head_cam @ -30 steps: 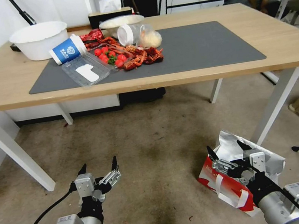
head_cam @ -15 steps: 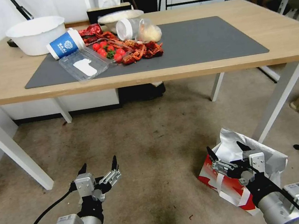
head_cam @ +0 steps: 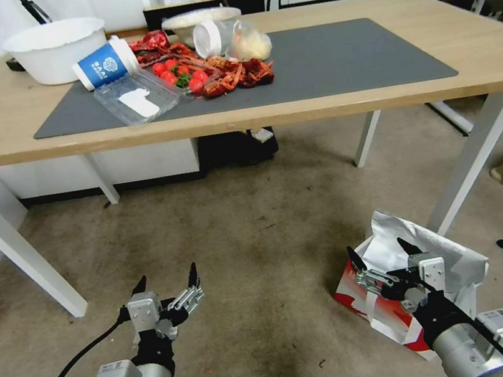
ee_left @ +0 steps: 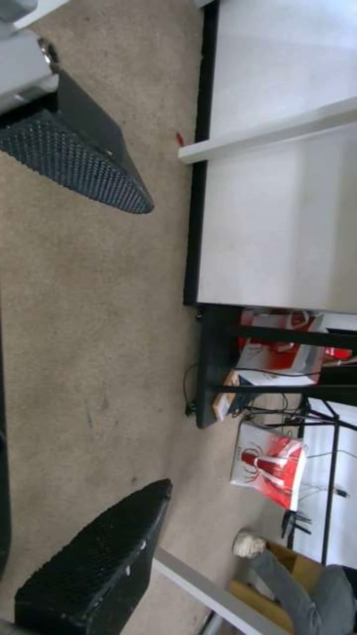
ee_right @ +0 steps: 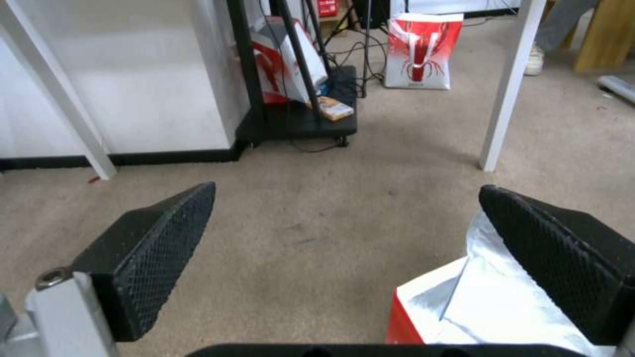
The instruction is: Pick up the food delivery bag from the floor and place it on the table.
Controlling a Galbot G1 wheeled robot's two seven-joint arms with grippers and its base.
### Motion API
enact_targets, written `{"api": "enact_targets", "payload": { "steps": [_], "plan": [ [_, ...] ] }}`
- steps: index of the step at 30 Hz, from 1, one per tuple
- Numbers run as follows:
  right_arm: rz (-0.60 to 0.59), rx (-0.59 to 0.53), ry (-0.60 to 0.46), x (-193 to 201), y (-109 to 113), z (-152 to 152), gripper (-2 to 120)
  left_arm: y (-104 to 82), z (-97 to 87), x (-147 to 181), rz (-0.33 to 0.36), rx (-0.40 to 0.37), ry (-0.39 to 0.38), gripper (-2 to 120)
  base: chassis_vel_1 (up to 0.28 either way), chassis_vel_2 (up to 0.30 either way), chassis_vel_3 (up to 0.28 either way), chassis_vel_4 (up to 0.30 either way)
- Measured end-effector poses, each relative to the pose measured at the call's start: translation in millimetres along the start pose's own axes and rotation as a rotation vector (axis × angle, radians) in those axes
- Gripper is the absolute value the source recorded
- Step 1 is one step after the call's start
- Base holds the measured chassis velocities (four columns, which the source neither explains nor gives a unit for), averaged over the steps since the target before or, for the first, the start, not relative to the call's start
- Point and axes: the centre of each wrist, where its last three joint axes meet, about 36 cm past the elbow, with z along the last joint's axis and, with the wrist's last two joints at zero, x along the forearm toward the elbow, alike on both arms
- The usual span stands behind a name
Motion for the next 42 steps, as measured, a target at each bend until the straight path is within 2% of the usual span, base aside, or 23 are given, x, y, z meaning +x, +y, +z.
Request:
{"api": "enact_targets", "payload": {
  "steps": [42],
  "plan": [
    [-0.001,-0.002,0.007,-1.1,-1.1,2.7,100,0.4,2.4,-1.2,-0.001,0.005,-0.009,100,0.0,0.0,0.0,0.0]
  ]
}}
